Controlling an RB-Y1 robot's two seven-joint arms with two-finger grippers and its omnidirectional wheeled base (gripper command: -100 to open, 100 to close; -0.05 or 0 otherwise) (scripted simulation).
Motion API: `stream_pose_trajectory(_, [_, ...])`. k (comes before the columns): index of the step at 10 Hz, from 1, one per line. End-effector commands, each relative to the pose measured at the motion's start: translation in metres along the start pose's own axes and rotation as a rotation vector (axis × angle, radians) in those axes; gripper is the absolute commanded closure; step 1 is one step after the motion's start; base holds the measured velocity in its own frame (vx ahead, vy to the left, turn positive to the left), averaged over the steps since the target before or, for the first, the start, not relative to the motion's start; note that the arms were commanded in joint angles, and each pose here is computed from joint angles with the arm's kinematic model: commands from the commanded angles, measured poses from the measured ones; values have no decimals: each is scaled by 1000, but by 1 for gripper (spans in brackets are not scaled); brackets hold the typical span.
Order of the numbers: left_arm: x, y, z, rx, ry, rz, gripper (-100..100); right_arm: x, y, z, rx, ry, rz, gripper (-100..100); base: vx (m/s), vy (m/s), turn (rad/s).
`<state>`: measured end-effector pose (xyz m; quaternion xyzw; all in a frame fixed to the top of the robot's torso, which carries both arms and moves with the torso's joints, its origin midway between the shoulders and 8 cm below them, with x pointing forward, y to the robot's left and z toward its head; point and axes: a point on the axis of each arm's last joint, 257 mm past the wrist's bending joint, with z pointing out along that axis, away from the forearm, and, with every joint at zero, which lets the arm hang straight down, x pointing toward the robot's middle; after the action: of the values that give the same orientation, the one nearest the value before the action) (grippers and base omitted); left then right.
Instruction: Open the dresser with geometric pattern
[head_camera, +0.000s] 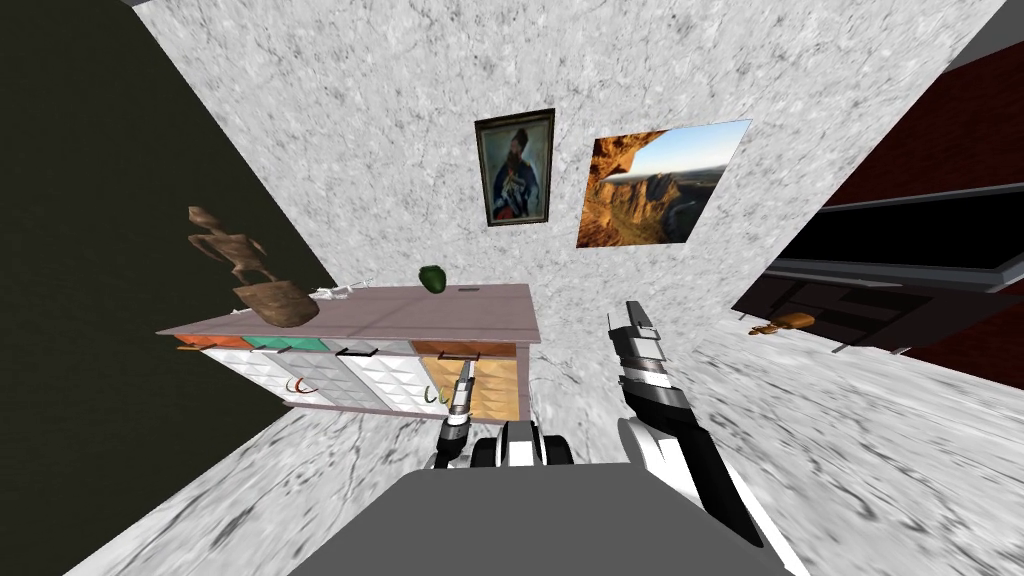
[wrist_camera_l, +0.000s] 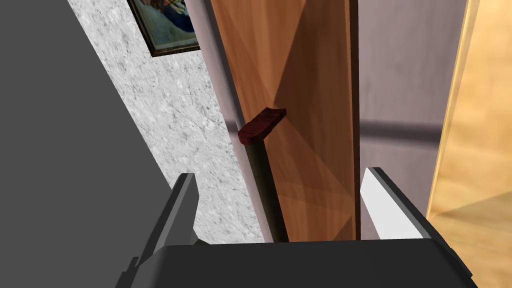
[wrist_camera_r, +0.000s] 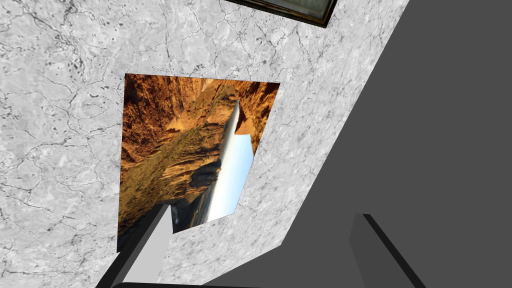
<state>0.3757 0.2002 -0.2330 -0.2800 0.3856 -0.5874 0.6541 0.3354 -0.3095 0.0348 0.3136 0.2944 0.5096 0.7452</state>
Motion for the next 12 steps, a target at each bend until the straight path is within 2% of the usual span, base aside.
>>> stream_pose_trajectory(1, [0,0,8,1,1,-1,-100,0,0,0,0,0,0,0,-9,-1,1])
stream_pose_trajectory(2, [0,0,-4,-2,-1,0,100,0,0,0,0,0,0,0,15,2,-18])
stream_pose_trajectory(5, [0,-1,-18,-2,-2,1,100,0,0,0,0,0,0,0,25,1,-9])
stream_pose_trajectory(6, [-1,-2,-27,-2,-3,2,100,0,0,0,0,0,0,0,24,4,-12])
stream_pose_trajectory(7, [-1,-1,-23,-4,-3,2,100,0,0,0,0,0,0,0,11,2,-1])
stream_pose_trajectory(8, [-8,0,-26,-3,20,23,-100,0,0,0,0,0,0,0,0,0,0])
stream_pose_trajectory(12, [-27,5,-27,-7,80,77,-100,0,0,0,0,0,0,0,-5,3,2])
